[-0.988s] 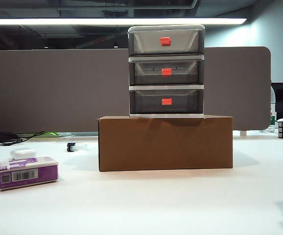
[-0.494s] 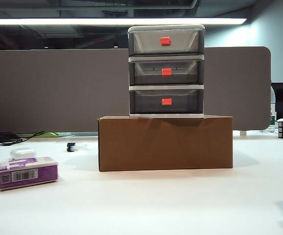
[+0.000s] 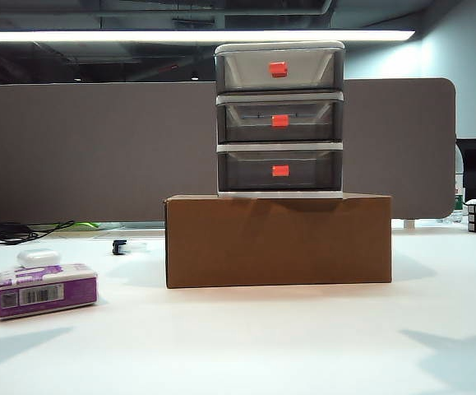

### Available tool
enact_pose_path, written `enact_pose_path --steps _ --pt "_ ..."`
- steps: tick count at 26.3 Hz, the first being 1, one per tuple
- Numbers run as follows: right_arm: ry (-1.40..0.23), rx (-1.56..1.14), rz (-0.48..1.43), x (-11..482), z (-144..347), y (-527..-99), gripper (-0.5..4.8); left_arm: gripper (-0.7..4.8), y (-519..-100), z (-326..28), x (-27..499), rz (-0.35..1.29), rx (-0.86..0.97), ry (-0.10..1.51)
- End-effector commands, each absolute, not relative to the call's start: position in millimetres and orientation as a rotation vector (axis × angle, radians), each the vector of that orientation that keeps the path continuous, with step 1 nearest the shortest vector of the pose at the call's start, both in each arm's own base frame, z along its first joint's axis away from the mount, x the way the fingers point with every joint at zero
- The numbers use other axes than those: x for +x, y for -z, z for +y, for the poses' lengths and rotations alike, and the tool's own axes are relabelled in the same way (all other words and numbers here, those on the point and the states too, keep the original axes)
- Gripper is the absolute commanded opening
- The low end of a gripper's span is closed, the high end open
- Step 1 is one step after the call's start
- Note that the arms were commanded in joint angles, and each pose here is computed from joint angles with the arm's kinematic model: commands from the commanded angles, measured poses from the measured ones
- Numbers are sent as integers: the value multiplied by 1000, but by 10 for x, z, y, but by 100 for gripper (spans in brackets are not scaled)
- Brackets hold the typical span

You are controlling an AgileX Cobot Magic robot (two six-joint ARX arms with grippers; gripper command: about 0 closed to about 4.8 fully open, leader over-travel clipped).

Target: Open the third layer of the drawer on the table, pick up a pack of napkins on the table and put it in, and finally close the drawer.

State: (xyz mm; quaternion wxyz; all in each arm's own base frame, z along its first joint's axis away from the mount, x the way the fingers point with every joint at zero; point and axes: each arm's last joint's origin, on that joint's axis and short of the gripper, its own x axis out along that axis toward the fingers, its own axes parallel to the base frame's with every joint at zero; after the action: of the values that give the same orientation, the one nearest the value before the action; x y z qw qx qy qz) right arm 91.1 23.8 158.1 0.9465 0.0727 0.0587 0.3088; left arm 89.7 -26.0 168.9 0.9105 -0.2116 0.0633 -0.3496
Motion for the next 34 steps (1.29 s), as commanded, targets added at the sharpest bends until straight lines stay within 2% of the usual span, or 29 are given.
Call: enact_pose_path --steps 1,9,21,28,31,34 --pt "-657 180 57 912 244 -1642 -6 91 -1758 -262 890 88 -485 742" --pt "-685 364 -23 898 244 -1794 -6 84 -1767 -379 861 113 -554 783" --pt "-703 330 -71 859 243 -1969 -6 85 -1754 -916 676 43 -332 688" --pt "-678 297 -60 902 242 -2152 -6 91 -1731 -1172 786 48 -285 683" --pt "-671 272 -23 978 250 -2210 -6 151 -1750 -1353 887 73 -217 680" --pt "-663 255 22 1069 259 -2250 -6 158 -1774 -1574 1006 73 -146 700"
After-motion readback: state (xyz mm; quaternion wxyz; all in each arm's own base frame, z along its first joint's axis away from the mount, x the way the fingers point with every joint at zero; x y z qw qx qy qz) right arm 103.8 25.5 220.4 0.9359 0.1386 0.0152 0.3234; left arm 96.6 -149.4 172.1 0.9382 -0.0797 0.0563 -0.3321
